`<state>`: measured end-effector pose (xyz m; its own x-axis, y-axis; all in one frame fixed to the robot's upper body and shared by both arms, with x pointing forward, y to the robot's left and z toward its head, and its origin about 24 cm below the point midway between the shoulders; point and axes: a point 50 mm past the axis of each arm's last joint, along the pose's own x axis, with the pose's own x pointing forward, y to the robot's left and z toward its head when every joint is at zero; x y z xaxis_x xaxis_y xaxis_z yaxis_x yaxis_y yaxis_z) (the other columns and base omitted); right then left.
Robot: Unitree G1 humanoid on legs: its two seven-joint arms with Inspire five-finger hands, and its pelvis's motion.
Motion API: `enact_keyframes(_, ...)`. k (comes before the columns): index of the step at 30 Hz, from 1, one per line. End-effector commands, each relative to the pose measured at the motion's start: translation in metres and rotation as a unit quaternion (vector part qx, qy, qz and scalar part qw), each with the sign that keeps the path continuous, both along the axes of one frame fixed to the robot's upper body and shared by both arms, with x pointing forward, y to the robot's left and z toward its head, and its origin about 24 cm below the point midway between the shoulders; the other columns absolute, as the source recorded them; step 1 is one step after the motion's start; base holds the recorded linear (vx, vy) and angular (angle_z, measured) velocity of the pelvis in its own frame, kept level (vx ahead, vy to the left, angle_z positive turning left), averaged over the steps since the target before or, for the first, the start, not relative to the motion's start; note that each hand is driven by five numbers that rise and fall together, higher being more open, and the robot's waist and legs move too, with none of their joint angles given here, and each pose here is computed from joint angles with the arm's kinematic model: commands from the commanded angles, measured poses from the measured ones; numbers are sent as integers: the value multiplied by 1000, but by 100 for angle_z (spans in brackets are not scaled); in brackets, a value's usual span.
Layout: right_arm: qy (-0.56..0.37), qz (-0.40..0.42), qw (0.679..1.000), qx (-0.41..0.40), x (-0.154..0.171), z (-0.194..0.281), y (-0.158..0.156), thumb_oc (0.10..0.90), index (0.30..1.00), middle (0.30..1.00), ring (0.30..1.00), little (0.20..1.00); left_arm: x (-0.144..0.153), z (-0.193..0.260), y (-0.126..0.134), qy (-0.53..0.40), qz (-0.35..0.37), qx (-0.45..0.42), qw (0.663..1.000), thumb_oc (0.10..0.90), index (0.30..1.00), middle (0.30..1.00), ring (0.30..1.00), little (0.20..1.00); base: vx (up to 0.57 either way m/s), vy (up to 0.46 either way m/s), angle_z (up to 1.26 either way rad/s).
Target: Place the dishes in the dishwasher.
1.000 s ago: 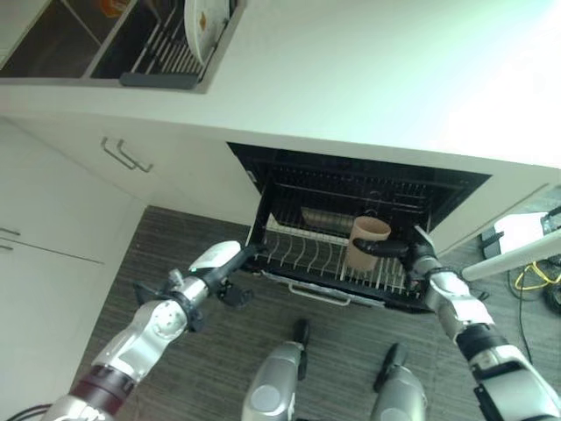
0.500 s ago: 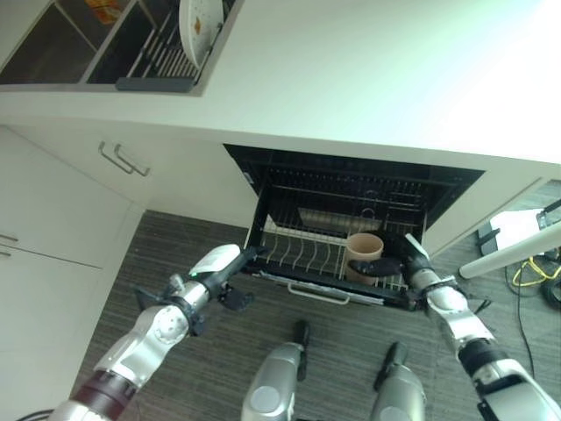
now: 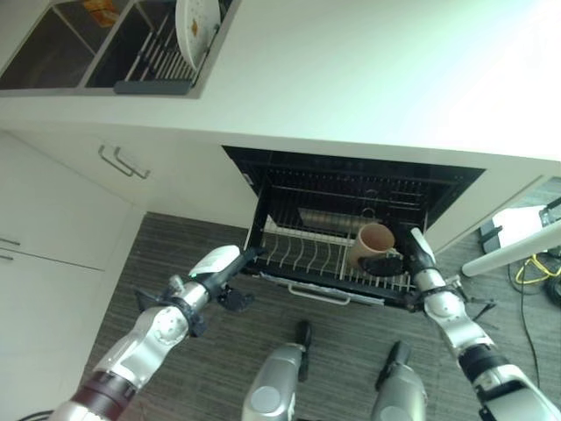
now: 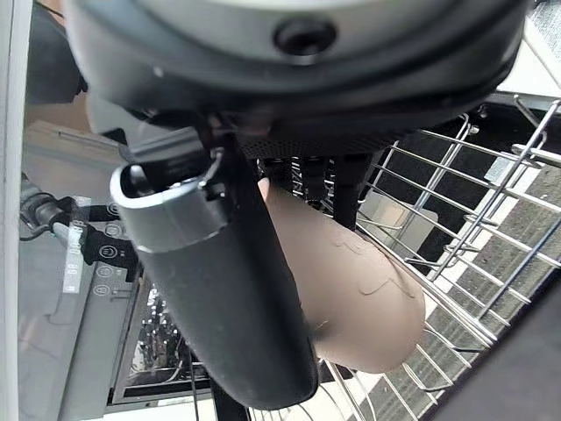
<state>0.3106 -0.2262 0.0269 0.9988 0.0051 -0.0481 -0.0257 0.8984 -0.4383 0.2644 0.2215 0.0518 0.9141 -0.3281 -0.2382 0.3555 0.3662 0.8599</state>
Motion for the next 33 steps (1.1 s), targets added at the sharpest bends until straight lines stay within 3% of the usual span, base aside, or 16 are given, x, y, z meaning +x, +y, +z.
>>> enact_keyframes(1,-119,-13,993,-1,4,45,-20,800,900,900,900,900,3,19,-1,-57,-5,-11,998,800,900,900,900,900,0,0,0)
enact_keyframes(9,-163,55,985,32,-13,51,4,800,900,900,900,900,-7,15,9,-56,14,-9,998,800,900,900,900,900,-3,-10,0)
enact_keyframes(24,-252,59,955,146,-51,60,13,800,900,900,900,900,-25,-1,33,-47,74,-7,996,800,900,900,900,900,-4,-63,-5)
enact_keyframes(33,-395,68,891,211,-70,105,9,800,900,900,900,900,-25,1,42,-92,125,-42,987,800,900,900,900,900,-20,-26,-7)
